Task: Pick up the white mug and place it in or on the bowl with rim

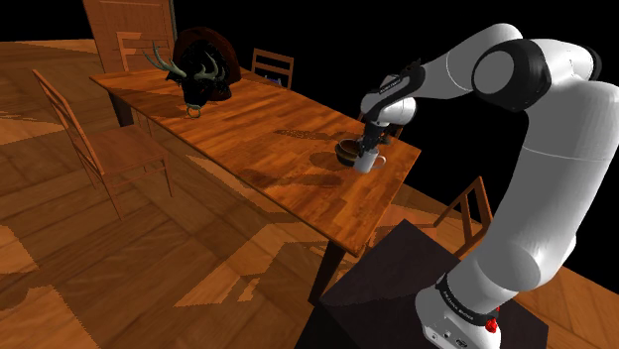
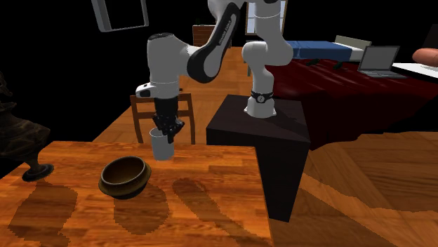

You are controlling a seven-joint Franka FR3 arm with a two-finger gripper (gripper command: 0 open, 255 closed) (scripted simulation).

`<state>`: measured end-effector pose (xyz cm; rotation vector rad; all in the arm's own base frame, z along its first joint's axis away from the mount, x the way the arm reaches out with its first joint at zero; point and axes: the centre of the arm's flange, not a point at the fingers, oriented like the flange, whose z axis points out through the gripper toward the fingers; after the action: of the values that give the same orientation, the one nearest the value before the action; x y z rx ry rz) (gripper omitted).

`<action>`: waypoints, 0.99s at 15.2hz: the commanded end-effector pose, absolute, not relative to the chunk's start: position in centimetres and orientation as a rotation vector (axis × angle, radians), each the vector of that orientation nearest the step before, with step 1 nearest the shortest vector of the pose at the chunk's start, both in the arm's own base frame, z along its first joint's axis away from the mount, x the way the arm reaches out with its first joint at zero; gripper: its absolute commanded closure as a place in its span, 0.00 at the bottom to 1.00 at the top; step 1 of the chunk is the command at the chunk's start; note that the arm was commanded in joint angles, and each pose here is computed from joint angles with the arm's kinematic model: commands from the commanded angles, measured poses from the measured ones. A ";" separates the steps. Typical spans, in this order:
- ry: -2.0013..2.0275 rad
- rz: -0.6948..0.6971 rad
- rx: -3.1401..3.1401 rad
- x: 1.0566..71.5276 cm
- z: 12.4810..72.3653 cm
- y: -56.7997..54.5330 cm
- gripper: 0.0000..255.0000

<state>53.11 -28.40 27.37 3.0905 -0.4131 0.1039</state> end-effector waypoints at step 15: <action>-0.413 0.103 3.091 53.1 35.8 -28.5 1.00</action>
<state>53.18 -28.48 35.14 3.0905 -0.4134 0.1042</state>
